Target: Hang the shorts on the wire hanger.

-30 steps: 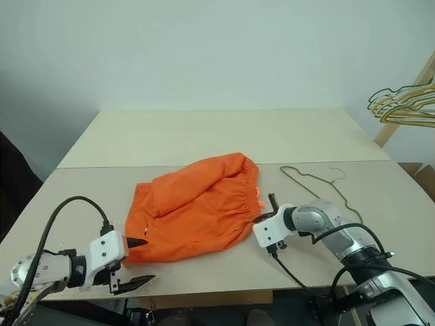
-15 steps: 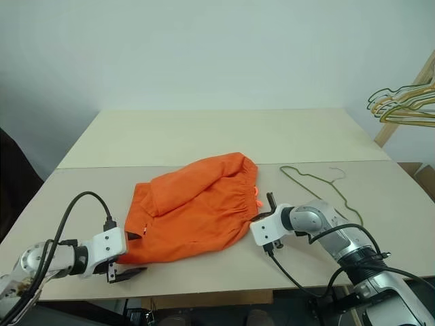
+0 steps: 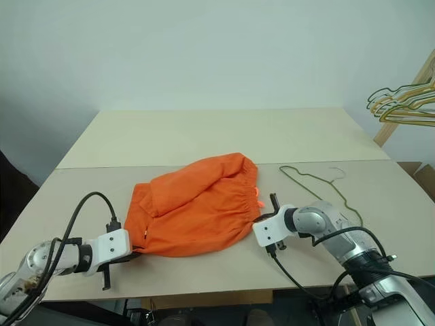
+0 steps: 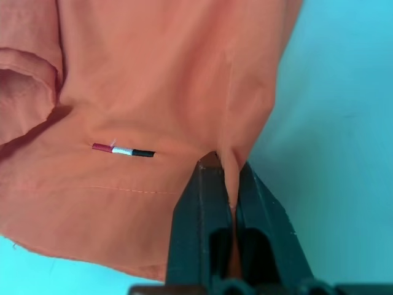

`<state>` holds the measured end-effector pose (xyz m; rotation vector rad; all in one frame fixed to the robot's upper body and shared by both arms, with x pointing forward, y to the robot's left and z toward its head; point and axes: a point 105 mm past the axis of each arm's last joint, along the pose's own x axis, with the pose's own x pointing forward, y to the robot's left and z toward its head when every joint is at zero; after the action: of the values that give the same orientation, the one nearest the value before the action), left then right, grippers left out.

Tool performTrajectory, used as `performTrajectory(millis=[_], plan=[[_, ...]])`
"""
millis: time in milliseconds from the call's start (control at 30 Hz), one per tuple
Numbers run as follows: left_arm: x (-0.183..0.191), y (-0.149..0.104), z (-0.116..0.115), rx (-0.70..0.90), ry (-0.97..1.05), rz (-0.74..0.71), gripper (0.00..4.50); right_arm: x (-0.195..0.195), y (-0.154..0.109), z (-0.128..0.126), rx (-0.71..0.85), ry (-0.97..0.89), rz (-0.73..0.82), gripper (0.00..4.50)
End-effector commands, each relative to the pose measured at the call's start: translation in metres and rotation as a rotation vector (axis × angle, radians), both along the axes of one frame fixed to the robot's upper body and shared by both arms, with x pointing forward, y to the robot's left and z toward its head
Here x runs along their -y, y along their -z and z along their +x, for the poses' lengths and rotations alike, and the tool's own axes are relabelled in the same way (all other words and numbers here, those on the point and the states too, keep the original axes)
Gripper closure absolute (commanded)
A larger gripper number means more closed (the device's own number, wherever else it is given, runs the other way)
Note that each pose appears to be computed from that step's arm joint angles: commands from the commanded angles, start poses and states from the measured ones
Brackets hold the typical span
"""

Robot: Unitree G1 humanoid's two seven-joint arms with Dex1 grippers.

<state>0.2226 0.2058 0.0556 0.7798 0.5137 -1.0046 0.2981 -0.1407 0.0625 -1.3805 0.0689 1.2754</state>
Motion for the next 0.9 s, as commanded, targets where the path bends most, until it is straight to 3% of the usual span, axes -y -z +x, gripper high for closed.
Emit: performTrajectory(millis=[33, 200, 267, 333, 467, 567, 633, 667, 767, 833, 900], plan=[[-0.005, -0.015, 0.0, 0.064, 0.01, 0.078, 4.48, 0.003, -0.024, -0.017, -0.07, -0.01, 0.023, 4.5], [-0.004, -0.034, -0.011, 0.013, 0.095, 0.125, 4.48, 0.001, -0.047, -0.042, -0.203, -0.06, 0.017, 4.5], [0.003, -0.047, 0.004, 0.077, 0.122, 0.108, 4.48, -0.001, -0.059, -0.035, -0.212, -0.051, 0.045, 4.5], [0.011, -0.059, 0.033, 0.184, 0.099, 0.063, 4.48, -0.001, -0.068, -0.018, -0.197, -0.006, 0.065, 4.5], [0.023, -0.089, 0.111, 0.455, -0.019, 0.041, 4.48, 0.002, -0.095, 0.047, -0.013, 0.174, 0.126, 4.5], [0.024, -0.153, 0.178, 0.795, -0.239, 0.024, 4.48, 0.004, -0.143, 0.103, 0.248, 0.338, 0.229, 4.5], [0.019, -0.221, 0.204, 1.099, -0.42, -0.025, 4.48, 0.008, -0.186, 0.13, 0.496, 0.423, 0.293, 4.5], [0.013, -0.265, 0.202, 1.266, -0.51, -0.109, 4.48, 0.01, -0.219, 0.138, 0.668, 0.463, 0.379, 4.5], [0.001, -0.331, 0.179, 1.527, -0.614, -0.29, 4.48, 0.013, -0.278, 0.136, 0.979, 0.488, 0.576, 4.5], [-0.003, -0.353, 0.157, 1.652, -0.589, -0.367, 4.48, 0.012, -0.297, 0.125, 1.087, 0.449, 0.655, 4.5], [-0.003, -0.349, 0.135, 1.679, -0.478, -0.366, 4.48, 0.004, -0.291, 0.113, 1.08, 0.361, 0.668, 4.5]])
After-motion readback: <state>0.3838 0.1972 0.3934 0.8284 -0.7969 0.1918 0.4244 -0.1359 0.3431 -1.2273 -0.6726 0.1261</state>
